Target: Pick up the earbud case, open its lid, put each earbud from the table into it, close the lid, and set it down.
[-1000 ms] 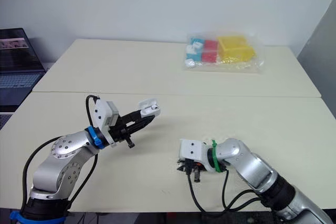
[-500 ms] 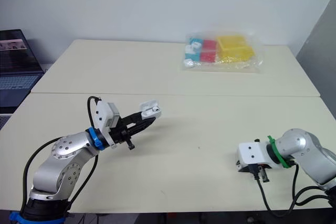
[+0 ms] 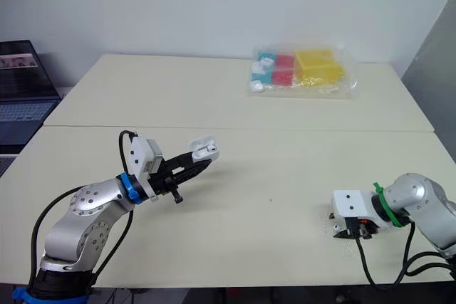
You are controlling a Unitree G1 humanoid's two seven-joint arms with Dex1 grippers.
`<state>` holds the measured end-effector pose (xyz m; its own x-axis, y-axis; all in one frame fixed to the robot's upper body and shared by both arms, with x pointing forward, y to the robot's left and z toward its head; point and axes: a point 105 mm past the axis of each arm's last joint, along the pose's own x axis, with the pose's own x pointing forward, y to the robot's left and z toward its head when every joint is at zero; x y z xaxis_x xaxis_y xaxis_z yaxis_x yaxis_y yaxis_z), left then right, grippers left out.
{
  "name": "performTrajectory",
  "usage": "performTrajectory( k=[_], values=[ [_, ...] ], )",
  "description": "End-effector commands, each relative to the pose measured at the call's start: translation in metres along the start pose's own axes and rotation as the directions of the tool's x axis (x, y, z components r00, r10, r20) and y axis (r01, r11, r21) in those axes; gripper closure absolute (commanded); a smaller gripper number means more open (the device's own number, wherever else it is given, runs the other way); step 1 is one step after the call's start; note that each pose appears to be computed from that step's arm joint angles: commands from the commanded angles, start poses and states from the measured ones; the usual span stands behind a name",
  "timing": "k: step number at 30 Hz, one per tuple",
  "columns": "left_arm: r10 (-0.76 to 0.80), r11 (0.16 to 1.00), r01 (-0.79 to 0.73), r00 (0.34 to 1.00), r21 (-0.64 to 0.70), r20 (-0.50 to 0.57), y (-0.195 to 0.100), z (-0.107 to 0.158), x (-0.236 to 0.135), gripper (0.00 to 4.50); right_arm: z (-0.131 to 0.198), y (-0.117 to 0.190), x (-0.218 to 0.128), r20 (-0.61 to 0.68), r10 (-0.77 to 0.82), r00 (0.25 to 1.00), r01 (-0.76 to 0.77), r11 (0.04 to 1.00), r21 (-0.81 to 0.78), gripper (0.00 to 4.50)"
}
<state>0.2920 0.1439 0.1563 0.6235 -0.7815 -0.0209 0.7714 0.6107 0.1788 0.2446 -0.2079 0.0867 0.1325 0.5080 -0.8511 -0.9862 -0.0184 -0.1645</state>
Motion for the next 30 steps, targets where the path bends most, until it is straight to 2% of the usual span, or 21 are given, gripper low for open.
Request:
performTrajectory(
  k=[1, 4, 7, 9, 11, 13, 16, 21, 30],
  values=[
    [-0.013, 0.999, 0.013, 1.000, 0.033, 0.024, -0.002, 0.009, 0.000, 3.71, 0.010, -0.006, -0.014, 0.032, -0.044, 0.998, 0.045, 0.999, -0.029, 2.48],
    [-0.006, 1.000, 0.005, 1.000, 0.028, 0.027, -0.003, 0.008, 0.000, 3.71, 0.024, -0.002, -0.031, 0.063, -0.071, 0.996, 0.070, 0.997, 0.009, 2.48],
    [-0.006, 1.000, 0.005, 1.000, 0.023, 0.023, -0.005, 0.006, 0.000, 3.71, 0.030, -0.001, -0.040, 0.013, -0.134, 0.991, 0.134, 0.991, 0.007, 2.48],
    [-0.006, 1.000, 0.005, 1.000, 0.019, 0.023, -0.006, 0.005, 0.000, 3.71, 0.023, -0.005, -0.042, -0.121, -0.205, 0.971, 0.208, 0.978, 0.008, 2.48],
    [-0.005, 1.000, 0.005, 1.000, 0.018, 0.023, -0.006, 0.005, 0.000, 3.71, 0.019, -0.005, -0.044, -0.184, -0.238, 0.954, 0.247, 0.969, 0.027, 2.48],
    [-0.008, 1.000, 0.007, 1.000, 0.015, 0.022, -0.007, 0.004, 0.001, 3.71, 0.025, 0.004, -0.040, -0.165, -0.185, 0.969, 0.199, 0.977, 0.073, 2.48],
    [-0.013, 1.000, 0.013, 1.000, 0.010, 0.023, -0.009, 0.003, 0.002, 3.71, 0.018, 0.016, -0.032, -0.250, -0.120, 0.961, 0.142, 0.987, 0.073, 2.48],
    [-0.014, 1.000, 0.014, 1.000, 0.009, 0.023, -0.012, 0.002, 0.003, 3.71, 0.021, 0.018, -0.022, -0.245, -0.094, 0.965, 0.118, 0.989, 0.087, 2.48],
    [-0.006, 1.000, 0.006, 1.000, 0.000, 0.018, -0.015, -0.001, 0.001, 3.71, 0.018, 0.006, -0.012, -0.246, -0.136, 0.960, 0.163, 0.982, 0.096, 2.48]
  ],
)
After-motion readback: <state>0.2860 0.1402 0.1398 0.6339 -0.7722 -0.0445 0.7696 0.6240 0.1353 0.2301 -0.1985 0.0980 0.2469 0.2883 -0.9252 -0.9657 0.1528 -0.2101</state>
